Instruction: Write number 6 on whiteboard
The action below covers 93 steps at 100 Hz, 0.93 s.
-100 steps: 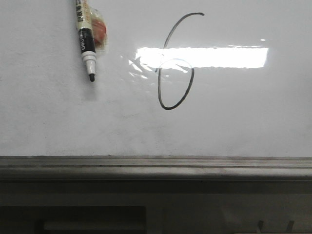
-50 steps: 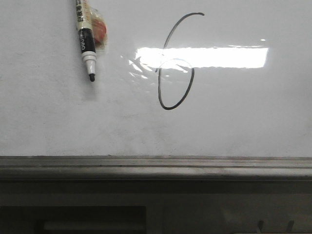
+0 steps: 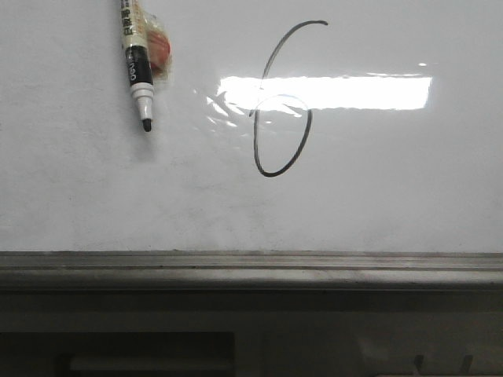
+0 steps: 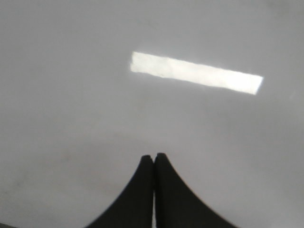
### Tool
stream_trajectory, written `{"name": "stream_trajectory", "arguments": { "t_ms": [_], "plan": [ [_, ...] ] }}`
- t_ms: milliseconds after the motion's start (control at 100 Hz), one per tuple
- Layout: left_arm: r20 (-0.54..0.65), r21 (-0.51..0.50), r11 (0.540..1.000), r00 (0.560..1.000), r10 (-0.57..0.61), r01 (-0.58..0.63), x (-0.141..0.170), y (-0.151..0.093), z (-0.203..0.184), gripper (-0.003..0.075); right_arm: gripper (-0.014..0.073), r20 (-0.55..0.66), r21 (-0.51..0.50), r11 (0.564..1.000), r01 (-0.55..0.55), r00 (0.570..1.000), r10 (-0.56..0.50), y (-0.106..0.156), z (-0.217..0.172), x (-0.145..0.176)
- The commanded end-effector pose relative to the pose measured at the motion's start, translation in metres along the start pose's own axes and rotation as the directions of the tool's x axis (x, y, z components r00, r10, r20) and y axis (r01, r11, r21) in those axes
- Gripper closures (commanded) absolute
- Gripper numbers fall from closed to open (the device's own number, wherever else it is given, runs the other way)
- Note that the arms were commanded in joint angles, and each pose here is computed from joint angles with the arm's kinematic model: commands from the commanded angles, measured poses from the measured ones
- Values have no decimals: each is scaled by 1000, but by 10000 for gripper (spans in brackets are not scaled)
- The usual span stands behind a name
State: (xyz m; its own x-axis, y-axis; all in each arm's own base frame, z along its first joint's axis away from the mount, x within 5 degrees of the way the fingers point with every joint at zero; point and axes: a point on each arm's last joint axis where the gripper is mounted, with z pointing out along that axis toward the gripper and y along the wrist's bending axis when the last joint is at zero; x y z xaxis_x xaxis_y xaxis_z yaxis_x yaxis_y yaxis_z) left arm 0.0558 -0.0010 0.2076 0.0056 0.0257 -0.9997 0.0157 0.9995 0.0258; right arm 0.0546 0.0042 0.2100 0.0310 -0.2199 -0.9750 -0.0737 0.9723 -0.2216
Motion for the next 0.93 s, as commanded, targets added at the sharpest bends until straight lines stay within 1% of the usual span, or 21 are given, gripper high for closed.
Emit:
{"name": "stream_trajectory", "arguments": {
  "t_ms": [0,40,60,90,190,920],
  "plan": [
    [49,-6,1000,999,-21,21,9,0,0,740,661,103,46,999,16,994,-20,-1,1,-1],
    [49,-6,1000,999,-21,21,9,0,0,740,661,105,51,999,17,994,-22,0,1,3],
    [49,-6,1000,999,-21,21,9,0,0,740,661,66,46,999,18,998,-21,0,2,6],
    [49,-6,1000,999,-21,21,9,0,0,740,661,59,48,999,23,998,-26,0,2,6],
    [49,-6,1000,999,-21,21,9,0,0,740,661,73,70,996,49,996,-54,-1,0,5],
    [49,-6,1000,999,-21,21,9,0,0,740,661,78,73,996,41,996,-47,-2,0,4]
  ]
}}
